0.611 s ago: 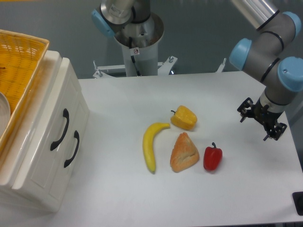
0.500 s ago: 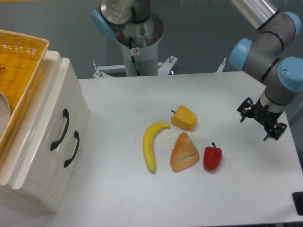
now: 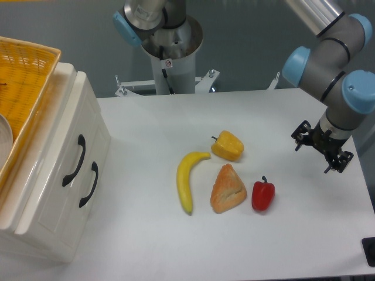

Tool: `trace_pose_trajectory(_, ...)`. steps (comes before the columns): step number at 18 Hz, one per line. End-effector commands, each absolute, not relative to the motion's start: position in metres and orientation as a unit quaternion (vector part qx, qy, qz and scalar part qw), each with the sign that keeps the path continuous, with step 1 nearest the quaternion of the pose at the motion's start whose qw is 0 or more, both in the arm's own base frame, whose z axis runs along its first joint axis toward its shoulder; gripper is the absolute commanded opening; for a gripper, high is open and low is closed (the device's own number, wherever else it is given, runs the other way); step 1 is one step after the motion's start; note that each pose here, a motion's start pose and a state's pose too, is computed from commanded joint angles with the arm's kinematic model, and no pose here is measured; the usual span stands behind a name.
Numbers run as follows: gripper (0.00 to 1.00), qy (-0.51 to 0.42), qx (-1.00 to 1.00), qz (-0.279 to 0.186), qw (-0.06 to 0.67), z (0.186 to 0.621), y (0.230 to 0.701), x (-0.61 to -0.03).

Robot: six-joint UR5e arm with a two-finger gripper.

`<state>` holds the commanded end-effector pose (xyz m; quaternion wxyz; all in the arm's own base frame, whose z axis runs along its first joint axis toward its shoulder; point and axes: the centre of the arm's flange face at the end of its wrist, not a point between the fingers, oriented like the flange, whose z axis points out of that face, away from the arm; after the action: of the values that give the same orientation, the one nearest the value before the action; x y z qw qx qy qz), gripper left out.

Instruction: Slide open the top white drawer

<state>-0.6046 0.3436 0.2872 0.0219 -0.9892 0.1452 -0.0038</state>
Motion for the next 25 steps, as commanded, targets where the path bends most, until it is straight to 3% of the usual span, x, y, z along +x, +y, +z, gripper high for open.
trace_pose_trajectory(11,1.00,0.127,-0.992,0.004,-0.003,0.294,0.367,-0.582)
trace_pose_trajectory(15,1.00,0.062,-0.998,0.004,-0.004,0.302,0.380,-0.560)
trace_pose_trajectory(20,1.00,0.038,-0.999,-0.024,-0.010,0.340,0.376,-0.532)
trace_pose_trajectory(25,1.00,-0.004,-0.998,-0.057,0.031,0.380,0.387,-0.495)
